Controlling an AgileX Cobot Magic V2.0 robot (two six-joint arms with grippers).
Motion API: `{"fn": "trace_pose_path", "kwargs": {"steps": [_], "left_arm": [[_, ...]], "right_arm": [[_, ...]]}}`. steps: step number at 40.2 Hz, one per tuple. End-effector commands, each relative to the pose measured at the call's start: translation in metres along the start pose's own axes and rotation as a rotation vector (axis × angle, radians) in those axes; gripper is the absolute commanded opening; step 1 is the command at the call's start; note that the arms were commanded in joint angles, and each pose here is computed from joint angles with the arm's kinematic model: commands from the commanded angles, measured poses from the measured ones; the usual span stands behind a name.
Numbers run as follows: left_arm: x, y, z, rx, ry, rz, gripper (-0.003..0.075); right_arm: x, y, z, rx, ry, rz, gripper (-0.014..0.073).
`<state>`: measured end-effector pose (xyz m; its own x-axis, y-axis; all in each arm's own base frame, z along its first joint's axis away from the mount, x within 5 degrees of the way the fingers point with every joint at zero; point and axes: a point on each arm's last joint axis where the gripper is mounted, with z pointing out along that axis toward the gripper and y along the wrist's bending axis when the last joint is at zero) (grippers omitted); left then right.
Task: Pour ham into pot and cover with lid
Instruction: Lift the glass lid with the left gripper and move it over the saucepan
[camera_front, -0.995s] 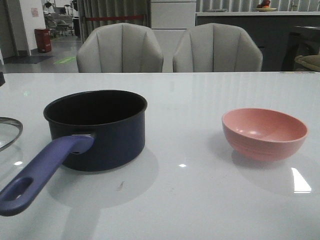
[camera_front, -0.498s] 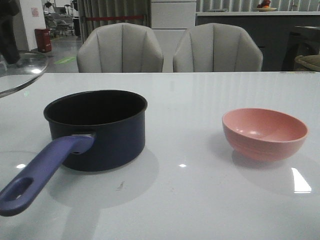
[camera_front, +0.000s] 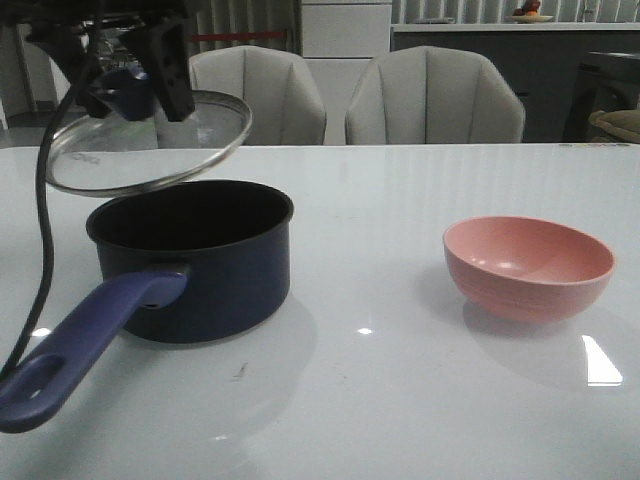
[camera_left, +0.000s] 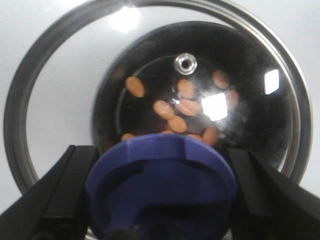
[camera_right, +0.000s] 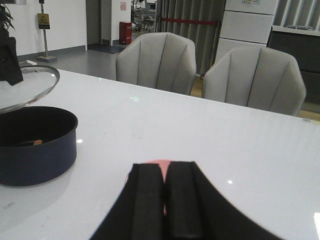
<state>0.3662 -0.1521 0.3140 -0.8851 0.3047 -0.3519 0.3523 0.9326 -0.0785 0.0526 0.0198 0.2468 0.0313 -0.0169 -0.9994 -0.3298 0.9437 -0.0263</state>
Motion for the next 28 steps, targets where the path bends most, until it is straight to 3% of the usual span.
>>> {"fn": "trace_pose_path", "kwargs": {"steps": [1,9,28], "left_arm": [[-0.007,-0.016,-0.021,0.011,-0.07,0.048,0.0259],[-0.013,-0.022,0.0,0.0,0.034,0.069,0.0259],[-0.014,-0.02,0.013,-0.015,0.061,0.072,0.026]], "right_arm": [[-0.015,-0.002,0.0,0.022,-0.084,-0.003,0.0149],[-0.015,-0.002,0.0,0.022,-0.084,-0.003,0.0149],[-0.015,-0.002,0.0,0.022,-0.084,-0.003,0.0149]]}}
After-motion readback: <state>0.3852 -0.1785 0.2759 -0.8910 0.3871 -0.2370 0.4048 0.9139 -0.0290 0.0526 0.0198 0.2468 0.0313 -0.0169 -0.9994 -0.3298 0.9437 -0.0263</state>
